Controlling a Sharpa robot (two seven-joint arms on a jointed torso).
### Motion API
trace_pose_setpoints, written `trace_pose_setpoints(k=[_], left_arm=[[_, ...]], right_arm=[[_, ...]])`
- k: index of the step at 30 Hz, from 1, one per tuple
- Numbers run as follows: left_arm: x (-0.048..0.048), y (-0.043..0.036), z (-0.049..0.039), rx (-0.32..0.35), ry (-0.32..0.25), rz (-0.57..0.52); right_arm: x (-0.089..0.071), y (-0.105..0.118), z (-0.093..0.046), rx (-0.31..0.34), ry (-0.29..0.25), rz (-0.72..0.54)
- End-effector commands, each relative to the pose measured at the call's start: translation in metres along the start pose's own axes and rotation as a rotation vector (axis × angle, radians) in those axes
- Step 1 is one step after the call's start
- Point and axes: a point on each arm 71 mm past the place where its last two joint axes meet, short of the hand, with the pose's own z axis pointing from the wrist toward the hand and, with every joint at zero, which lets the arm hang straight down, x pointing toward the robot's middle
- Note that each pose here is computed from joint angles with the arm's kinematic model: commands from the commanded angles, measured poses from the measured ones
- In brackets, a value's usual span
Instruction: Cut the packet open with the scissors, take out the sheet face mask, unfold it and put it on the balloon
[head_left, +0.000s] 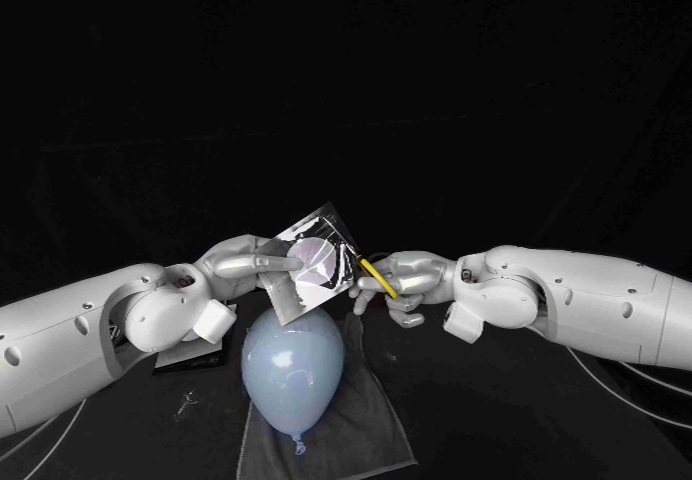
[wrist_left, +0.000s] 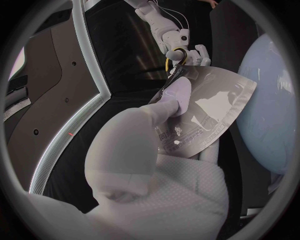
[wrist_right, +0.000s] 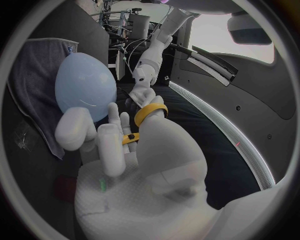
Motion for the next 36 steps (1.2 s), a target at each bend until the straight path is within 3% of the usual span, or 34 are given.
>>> trace_pose_setpoints(k=[1,19,30,36], left_arm=[[0.0036,0.0012,0.0008,-0.003,0.033,0.009],[0.0037,0.0019,0.0006,-0.006,0.034,0.009],[0.0038,0.002,0.0007,-0.007,0.036,0.009],[0.0035,0.002,0.0006,-0.007,0.035,0.009]], right_arm=[[-0.0018,0.0081,0.0012,-0.04,-0.018,0.012],[-0.0038,0.0154,0.0037,-0.063,-0.036,0.02],[-0.0015,0.0134,0.0041,-0.036,0.01,-0.017],[-0.0024,0.0132,0.0037,-0.034,0.001,-0.02]])
